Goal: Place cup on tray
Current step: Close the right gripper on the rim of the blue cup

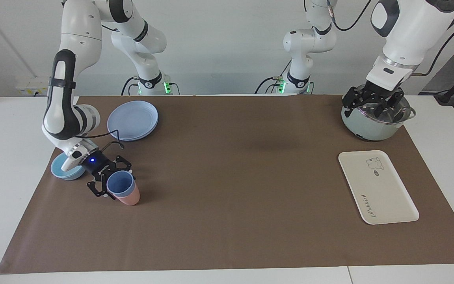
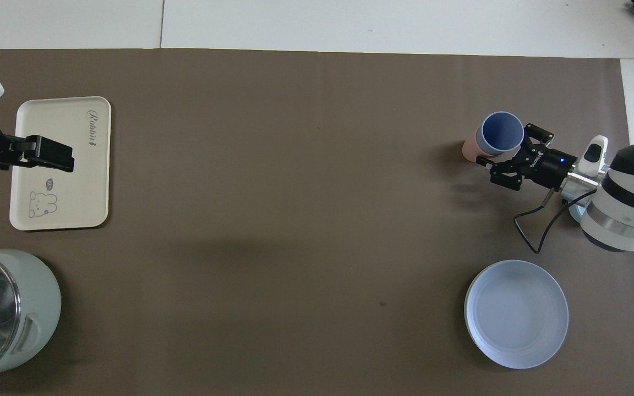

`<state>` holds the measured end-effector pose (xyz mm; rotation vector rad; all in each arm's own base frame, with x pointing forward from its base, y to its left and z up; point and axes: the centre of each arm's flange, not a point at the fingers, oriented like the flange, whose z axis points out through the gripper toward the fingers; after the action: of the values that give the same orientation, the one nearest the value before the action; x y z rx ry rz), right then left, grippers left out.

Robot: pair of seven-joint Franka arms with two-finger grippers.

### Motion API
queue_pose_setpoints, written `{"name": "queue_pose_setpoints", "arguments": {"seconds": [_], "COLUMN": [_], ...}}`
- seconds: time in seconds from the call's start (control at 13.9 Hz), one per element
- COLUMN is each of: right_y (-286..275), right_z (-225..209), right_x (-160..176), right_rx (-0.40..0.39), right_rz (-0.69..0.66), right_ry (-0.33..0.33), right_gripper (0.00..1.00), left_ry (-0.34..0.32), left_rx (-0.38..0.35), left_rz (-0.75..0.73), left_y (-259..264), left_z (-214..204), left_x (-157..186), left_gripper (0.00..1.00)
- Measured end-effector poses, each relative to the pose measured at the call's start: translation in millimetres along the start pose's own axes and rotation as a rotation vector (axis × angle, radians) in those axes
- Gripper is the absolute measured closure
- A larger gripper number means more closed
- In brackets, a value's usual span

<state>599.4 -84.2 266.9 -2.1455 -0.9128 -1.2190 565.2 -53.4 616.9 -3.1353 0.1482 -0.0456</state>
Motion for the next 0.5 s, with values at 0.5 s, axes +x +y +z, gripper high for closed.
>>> {"name": "queue_pose_setpoints", "arguments": {"seconds": [0.5], "right_y": [-0.8], "right_z": [4.4], "right_x": [5.7], "right_rx": [-0.018], "right_rz": [-0.015], "right_ry": [0.02], "right_gripper": [0.16], "left_ry": [0.0], "left_rx": [0.0], "left_rz": [0.0], "left_y": [0.0], "left_z": [0.0], "left_x": [0.0], "left_gripper": [0.0]}}
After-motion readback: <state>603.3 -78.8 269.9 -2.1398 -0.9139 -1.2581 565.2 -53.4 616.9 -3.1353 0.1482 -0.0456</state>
